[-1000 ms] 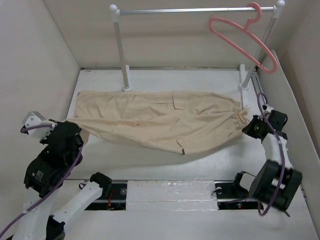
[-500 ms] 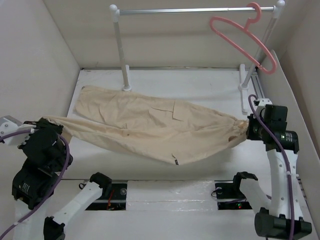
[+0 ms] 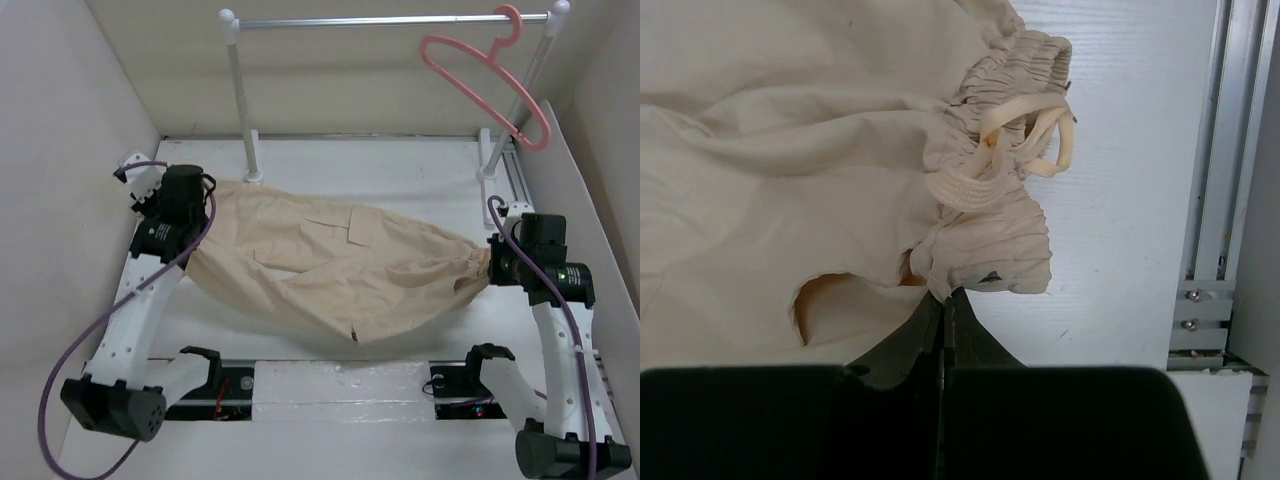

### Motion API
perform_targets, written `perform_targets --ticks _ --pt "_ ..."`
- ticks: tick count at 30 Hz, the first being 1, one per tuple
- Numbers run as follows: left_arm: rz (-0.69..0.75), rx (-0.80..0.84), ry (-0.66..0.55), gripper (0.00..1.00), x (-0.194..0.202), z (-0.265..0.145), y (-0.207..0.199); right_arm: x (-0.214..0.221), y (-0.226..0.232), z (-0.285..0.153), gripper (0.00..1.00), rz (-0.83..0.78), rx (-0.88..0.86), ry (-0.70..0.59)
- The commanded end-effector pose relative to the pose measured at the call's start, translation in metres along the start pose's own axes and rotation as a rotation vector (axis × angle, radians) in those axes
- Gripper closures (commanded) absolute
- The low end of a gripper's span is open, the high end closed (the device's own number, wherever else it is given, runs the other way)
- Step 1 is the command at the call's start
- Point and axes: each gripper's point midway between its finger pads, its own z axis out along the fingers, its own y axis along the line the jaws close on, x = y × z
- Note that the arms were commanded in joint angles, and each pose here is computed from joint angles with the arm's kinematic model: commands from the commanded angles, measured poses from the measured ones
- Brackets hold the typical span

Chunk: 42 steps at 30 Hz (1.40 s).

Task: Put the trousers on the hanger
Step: Fold the trousers at the center of the board.

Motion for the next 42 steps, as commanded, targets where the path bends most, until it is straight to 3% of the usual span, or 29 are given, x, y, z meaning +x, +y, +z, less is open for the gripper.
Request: perform_targets --ticks 1,3,10,16,17,19,20,21,22,23,24,25,28,31,32,33,35,36,37,38,39,42 --pt "-0.072 0.046 0.056 1.0 -0.026 0.034 -0.013 -0.026 0.0 -0.004 1.0 -0.023 0.0 -0.103" --pt "-0.112 0.037 0.112 1.0 -0.031 0.057 -0.004 -0.03 0.001 0.001 1.0 -0.024 -0.008 -0.102" --pt "-0.17 0.027 0.135 1.0 -0.058 0.102 -0.026 -0.081 -0.009 0.022 1.0 -0.02 0.014 -0.169" --pt "-0.151 -0.032 0.129 1.0 -0.075 0.155 -0.053 -0.123 -0.035 0.081 1.0 0.085 0.023 -0.157" --pt "-0.128 -0.039 0.163 1.0 -0.059 0.175 -0.062 -0.123 -0.037 0.103 1.0 0.094 0.018 -0.116" --pt "-0.135 -0.024 0.148 1.0 -0.067 0.19 -0.076 -0.138 -0.046 0.121 1.0 0.11 0.038 -0.125" --pt "-0.111 -0.034 0.178 1.0 -0.048 0.211 -0.083 -0.14 -0.048 0.131 0.99 0.116 0.036 -0.11" --pt "-0.106 -0.006 0.183 0.93 -0.049 0.218 -0.093 -0.144 -0.049 0.15 0.9 0.125 0.032 -0.089" --pt "-0.091 0.012 0.21 0.81 -0.04 0.225 -0.1 -0.145 -0.049 0.159 0.8 0.135 0.026 -0.077" --pt "-0.075 0.012 0.268 0.49 -0.014 0.243 -0.102 -0.145 -0.048 0.168 0.53 0.137 0.011 -0.066" --pt "-0.068 0.011 0.283 0.29 -0.005 0.248 -0.103 -0.15 -0.043 0.173 0.38 0.134 -0.004 -0.073" --pt "-0.067 0.008 0.29 0.06 -0.002 0.254 -0.099 -0.154 -0.046 0.175 0.16 0.135 0.007 -0.081" --pt "-0.082 0.002 0.329 0.01 0.007 0.263 -0.089 -0.165 -0.028 0.153 0.0 0.087 -0.007 -0.135" --pt "-0.106 -0.024 0.357 0.02 0.013 0.253 -0.072 -0.17 0.009 0.113 0.0 0.017 -0.084 -0.223" --pt "-0.15 -0.012 0.312 0.13 -0.004 0.235 -0.062 -0.147 0.033 0.102 0.01 -0.028 -0.121 -0.221" --pt "-0.134 -0.041 0.363 0.13 0.022 0.236 -0.054 -0.15 0.046 0.101 0.01 -0.051 -0.147 -0.233" --pt "-0.213 0.025 0.332 0.32 0.009 0.22 -0.046 -0.124 0.067 0.085 0.32 -0.079 -0.199 -0.266" --pt "-0.224 0.004 0.406 0.35 0.045 0.217 -0.032 -0.116 0.083 0.081 0.49 -0.095 -0.246 -0.28" --pt "-0.251 0.01 0.437 0.36 0.054 0.213 -0.024 -0.105 0.094 0.079 0.84 -0.11 -0.292 -0.277" --pt "-0.294 0.042 0.457 0.38 0.056 0.208 -0.018 -0.086 0.098 0.077 0.94 -0.116 -0.312 -0.267" --pt "-0.29 0.031 0.52 0.38 0.087 0.203 -0.008 -0.074 0.101 0.079 0.99 -0.133 -0.327 -0.244" --pt "-0.286 0.051 0.541 0.35 0.108 0.197 0.0 -0.041 0.115 0.08 0.94 -0.194 -0.397 -0.205"
